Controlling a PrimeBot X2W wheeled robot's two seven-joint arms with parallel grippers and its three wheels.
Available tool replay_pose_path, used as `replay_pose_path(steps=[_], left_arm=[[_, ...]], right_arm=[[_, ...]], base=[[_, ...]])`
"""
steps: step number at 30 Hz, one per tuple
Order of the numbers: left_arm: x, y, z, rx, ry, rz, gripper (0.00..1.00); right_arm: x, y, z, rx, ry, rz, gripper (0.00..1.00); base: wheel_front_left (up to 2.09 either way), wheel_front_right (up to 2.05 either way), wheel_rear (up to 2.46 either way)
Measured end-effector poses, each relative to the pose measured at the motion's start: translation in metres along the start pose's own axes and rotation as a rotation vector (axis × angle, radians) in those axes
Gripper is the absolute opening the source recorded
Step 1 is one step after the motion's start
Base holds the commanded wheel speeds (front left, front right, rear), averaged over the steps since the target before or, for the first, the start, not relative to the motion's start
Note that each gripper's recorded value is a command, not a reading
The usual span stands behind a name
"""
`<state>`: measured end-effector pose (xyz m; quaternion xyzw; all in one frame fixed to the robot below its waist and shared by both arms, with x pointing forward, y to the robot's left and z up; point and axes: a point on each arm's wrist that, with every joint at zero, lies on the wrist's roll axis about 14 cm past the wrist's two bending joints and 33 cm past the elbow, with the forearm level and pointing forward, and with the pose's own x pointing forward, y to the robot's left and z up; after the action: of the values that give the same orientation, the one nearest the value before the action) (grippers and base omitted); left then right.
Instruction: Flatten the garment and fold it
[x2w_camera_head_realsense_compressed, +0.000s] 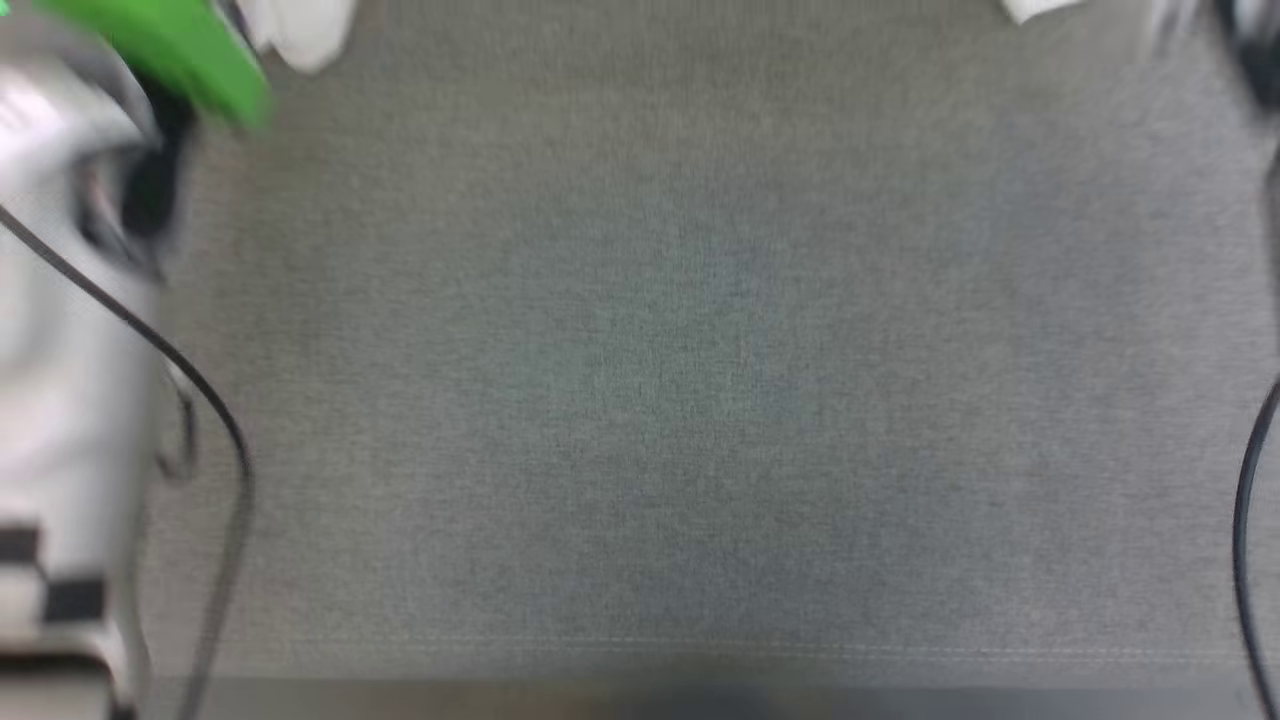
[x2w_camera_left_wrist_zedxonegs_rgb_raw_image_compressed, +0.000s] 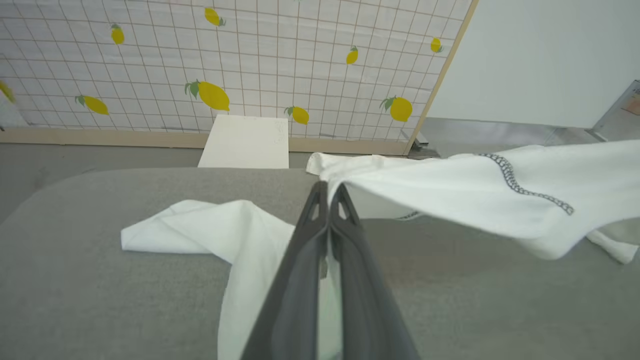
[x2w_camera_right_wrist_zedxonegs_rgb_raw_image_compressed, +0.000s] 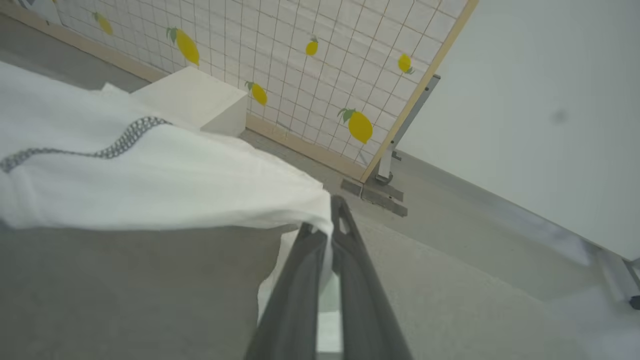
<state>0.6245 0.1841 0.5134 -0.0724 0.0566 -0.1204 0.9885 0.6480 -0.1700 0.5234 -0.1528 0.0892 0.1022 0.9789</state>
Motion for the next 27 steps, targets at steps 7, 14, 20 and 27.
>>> replay_pose_path(steps=[7,14,20,27], left_arm=[[-0.094,-0.032,-0.084,-0.134,0.284,-0.048,0.00],[-0.178,-0.052,-0.129,-0.277,0.426,0.003,0.00],[-0.217,-0.054,-0.141,-0.330,0.443,0.067,0.00],[-0.248,-0.057,-0.165,-0.352,0.530,0.104,0.00]], right_arm=[[-0.106,0.029,-0.091,0.115,0.295,0.073,0.00],[-0.204,0.041,-0.130,0.249,0.448,0.030,0.00],[-0.253,0.056,-0.150,0.333,0.516,-0.011,0.00],[-0.280,0.071,-0.178,0.417,0.598,-0.047,0.00]], base=[[0.00,0.00,0.00],[0.00,0.00,0.00],[0.00,0.00,0.00],[0.00,0.00,0.00]])
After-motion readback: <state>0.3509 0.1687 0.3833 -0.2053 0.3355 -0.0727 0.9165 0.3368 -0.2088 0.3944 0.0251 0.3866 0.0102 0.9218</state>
